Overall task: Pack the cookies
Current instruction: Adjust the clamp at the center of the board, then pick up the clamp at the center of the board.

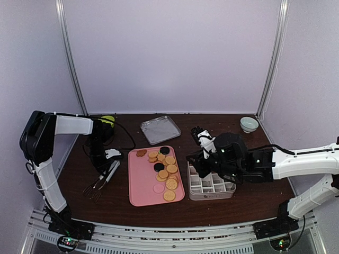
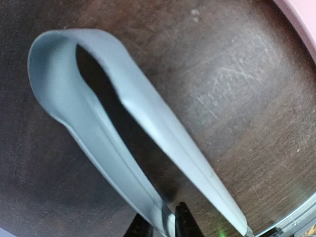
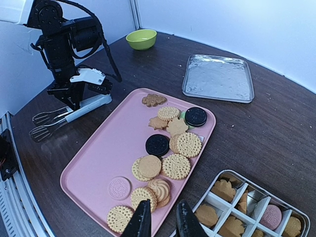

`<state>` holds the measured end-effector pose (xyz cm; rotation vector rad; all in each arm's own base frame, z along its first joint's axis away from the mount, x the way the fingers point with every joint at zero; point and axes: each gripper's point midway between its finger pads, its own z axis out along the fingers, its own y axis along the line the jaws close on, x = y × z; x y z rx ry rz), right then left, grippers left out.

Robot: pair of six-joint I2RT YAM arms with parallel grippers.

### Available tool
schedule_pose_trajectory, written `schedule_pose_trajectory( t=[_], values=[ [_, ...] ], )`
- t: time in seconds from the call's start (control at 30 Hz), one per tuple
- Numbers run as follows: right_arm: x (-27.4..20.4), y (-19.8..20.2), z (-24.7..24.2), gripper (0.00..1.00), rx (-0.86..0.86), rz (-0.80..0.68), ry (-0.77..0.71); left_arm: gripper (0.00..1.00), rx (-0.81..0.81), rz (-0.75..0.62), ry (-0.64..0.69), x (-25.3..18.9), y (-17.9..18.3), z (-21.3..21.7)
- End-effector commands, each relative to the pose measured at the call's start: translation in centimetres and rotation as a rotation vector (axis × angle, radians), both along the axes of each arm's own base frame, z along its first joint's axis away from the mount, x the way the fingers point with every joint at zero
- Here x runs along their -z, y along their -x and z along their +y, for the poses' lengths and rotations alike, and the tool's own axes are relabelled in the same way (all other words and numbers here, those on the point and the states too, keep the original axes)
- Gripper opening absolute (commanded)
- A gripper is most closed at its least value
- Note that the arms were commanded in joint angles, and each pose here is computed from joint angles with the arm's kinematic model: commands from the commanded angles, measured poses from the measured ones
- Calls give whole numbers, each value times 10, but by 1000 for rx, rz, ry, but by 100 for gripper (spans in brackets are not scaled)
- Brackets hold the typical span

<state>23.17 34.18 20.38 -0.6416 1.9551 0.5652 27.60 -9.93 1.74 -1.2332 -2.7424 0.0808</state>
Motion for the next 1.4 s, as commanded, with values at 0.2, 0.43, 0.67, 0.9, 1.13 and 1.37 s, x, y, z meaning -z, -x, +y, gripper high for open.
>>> schedule_pose_trajectory(
  t=[0.2, 0.43, 0.67, 0.9, 1.13, 1.37],
  values=[
    [-11, -8, 0, 19, 37, -12, -24, 11, 95, -116, 36, -4, -46, -16],
    [-9, -7, -5, 19, 48, -12, -28, 41, 143, -179, -54, -18, -54, 1],
    [-7, -7, 0, 19, 36, -8, -31, 54, 170, -89, -9, -26, -6, 24],
    [-10, -7, 2, 19, 28, -9, -37, 47, 152, -72, 3, -10, -5, 33],
    [-17, -6, -3, 18, 35, -12, -59, 21, 127, -105, -11, 2, -17, 39],
    [-32, -7, 1, 19, 10, 2, -138, 0, 122, -128, 60, -30, -20, 26]
  ],
)
